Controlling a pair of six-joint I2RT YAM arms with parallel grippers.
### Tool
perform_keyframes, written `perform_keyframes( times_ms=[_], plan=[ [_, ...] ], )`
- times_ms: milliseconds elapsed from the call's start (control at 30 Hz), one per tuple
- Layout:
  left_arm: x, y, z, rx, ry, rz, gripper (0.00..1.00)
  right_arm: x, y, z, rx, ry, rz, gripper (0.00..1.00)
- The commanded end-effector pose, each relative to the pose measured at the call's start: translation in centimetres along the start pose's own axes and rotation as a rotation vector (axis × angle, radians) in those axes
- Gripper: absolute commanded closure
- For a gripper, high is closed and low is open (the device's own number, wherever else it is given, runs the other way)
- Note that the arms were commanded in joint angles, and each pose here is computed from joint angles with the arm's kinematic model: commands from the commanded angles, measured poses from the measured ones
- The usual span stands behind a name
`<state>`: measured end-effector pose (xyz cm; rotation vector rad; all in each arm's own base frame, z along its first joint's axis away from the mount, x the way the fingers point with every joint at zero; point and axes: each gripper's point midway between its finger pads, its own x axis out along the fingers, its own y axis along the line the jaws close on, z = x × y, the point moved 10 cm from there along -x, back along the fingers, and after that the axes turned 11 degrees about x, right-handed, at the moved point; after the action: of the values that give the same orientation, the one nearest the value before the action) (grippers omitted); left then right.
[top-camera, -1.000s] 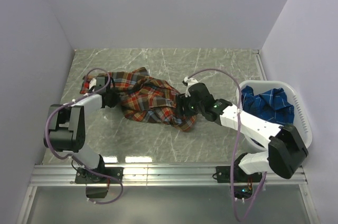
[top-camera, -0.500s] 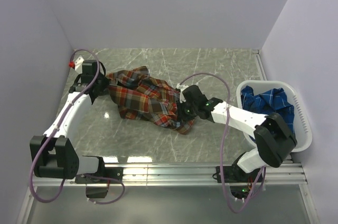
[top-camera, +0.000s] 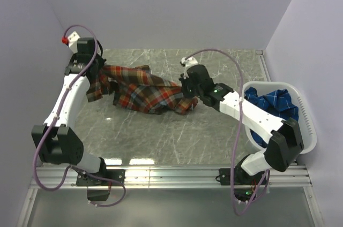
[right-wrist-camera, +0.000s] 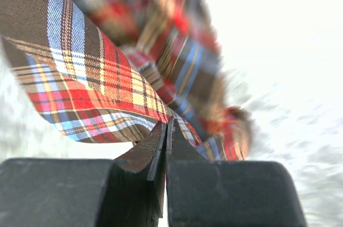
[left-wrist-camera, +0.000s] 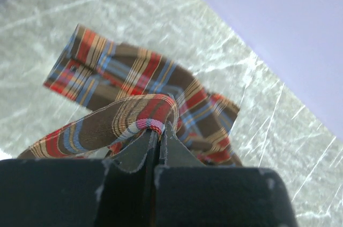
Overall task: Fold and stack the long sleeve shirts
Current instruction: Flatten the shirt out
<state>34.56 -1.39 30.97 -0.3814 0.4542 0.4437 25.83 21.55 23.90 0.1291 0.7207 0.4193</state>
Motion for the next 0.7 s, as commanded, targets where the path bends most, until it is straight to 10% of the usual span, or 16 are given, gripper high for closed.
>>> perform_keyframes(
  times_ms=[0, 433, 567, 667],
  plan=[
    [0.2, -0.8, 3.3, 0.022, -0.070, 0.019, 0.99, -3.4, -0.3, 4.7, -0.024, -0.224, -0.087, 1.00],
    [-11.9, 7.7, -4.8, -0.108, -0.031, -0.036, 0.96, -10.1, -0.5, -5.2, -0.048, -0.010, 0.274, 1.00],
    [-15.5, 10.1, -7.6, -0.171, -0.028, -0.099, 0.89, -11.2, -1.8, -7.6, 0.004, 0.047, 0.225, 0.82],
    [-17.9, 10.7, -8.4, -0.179, -0.041, -0.213, 0.61, -11.7, -2.1, -7.8, 0.036, 0.029, 0.205, 0.63]
  ],
)
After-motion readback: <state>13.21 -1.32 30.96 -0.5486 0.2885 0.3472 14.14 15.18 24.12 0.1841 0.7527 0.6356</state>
